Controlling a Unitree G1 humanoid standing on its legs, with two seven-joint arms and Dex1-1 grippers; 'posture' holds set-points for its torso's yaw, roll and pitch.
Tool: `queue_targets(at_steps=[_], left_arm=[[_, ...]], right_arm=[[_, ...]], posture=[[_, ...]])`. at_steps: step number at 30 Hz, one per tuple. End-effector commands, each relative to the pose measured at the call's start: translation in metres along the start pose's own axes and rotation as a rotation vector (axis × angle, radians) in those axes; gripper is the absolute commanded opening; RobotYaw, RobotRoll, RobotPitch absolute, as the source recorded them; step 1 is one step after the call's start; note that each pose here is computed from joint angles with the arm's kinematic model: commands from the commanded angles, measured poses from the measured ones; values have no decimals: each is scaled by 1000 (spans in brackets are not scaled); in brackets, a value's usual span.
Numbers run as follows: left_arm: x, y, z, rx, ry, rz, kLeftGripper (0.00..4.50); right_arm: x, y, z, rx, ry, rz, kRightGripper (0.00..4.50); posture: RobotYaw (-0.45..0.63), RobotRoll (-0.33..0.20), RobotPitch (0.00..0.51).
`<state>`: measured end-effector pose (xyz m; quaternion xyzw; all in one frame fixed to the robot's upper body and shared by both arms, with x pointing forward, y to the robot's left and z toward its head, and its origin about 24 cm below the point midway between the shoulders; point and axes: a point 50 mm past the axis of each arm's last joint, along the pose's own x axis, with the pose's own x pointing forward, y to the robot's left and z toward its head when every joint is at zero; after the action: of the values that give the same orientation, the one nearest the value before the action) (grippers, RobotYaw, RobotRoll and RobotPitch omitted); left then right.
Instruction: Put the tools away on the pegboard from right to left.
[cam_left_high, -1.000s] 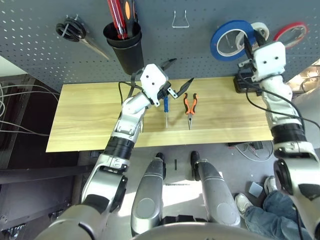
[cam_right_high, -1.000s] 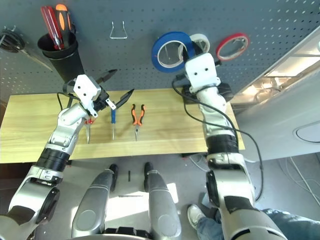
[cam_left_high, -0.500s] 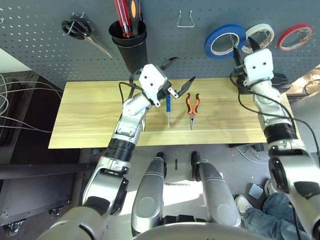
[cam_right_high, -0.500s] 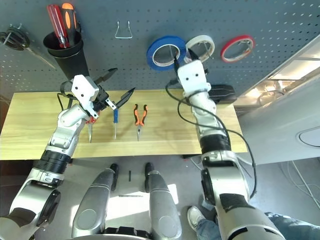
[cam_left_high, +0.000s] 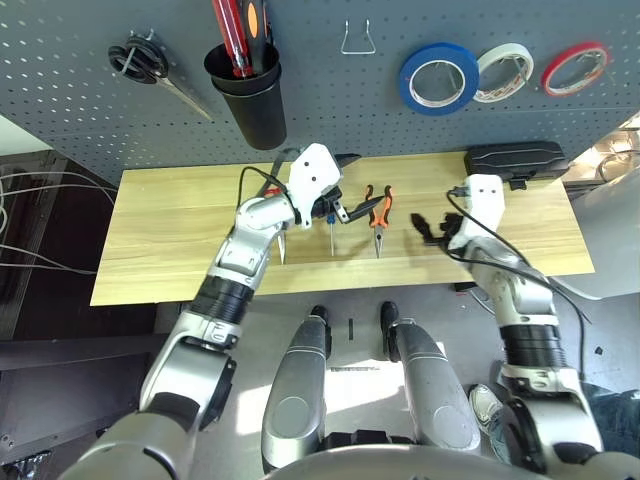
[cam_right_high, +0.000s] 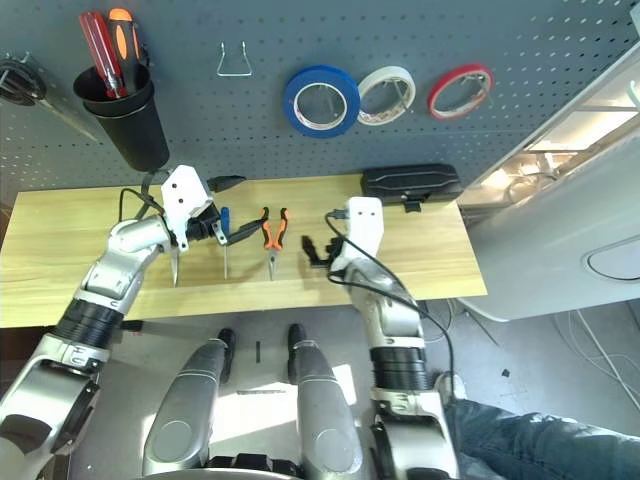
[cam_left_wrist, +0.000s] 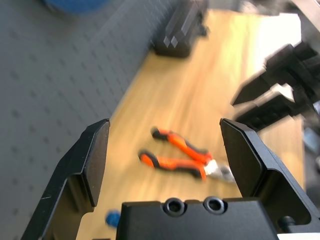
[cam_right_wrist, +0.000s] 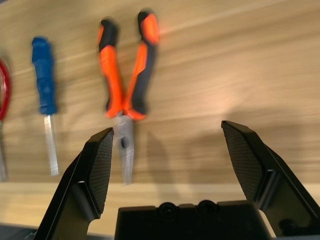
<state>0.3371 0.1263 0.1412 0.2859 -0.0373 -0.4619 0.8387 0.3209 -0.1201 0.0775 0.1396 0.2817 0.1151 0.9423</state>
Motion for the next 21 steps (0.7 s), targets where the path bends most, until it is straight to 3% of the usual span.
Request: queue_targets(at_steps=[1,7,21], left_arm=[[-2,-11,-9,45,106,-101,4500],[-7,-18,-20,36,235,-184,4500],[-12,-31,-23,-11,278,-204,4500]], right_arm=[[11,4,-13,16,83,-14,4460],[31,14,-8,11,107,-35,4460],[52,10,-5,-60,128,-77,4460]], posture=[[129,0,373],[171,0,387],[201,0,398]])
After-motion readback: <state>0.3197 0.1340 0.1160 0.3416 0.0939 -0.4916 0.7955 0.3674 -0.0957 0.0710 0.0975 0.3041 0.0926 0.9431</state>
